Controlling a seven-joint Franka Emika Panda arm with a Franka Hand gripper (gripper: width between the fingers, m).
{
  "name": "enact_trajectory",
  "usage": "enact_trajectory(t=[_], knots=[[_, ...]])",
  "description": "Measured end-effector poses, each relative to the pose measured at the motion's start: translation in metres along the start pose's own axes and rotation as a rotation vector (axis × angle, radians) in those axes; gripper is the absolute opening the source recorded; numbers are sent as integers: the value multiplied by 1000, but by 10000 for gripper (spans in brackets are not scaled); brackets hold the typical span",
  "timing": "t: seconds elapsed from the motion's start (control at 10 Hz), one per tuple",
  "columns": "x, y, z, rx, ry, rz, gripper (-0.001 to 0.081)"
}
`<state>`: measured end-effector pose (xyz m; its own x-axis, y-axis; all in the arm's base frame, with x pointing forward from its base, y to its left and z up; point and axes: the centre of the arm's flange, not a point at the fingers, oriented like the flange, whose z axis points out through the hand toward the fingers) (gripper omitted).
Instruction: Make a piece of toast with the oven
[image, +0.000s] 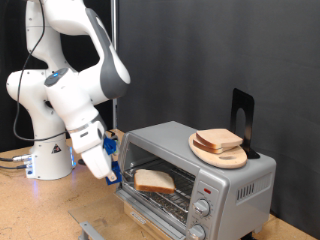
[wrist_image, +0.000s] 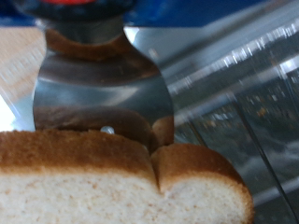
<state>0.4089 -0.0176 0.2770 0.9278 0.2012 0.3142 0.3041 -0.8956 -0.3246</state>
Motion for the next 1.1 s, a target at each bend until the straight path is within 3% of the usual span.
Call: enact_trajectory(t=[0.2, 0.4, 0.7, 0.9, 1.1], knots=[[5, -15, 4, 5, -7, -11, 493], [6, -20, 4, -64, -48, -46, 493], [-25, -6, 3, -157, -173, -133, 493], [-45, 5, -3, -152, -197, -151, 493], [-52, 12, -12, -135, -185, -137, 493]])
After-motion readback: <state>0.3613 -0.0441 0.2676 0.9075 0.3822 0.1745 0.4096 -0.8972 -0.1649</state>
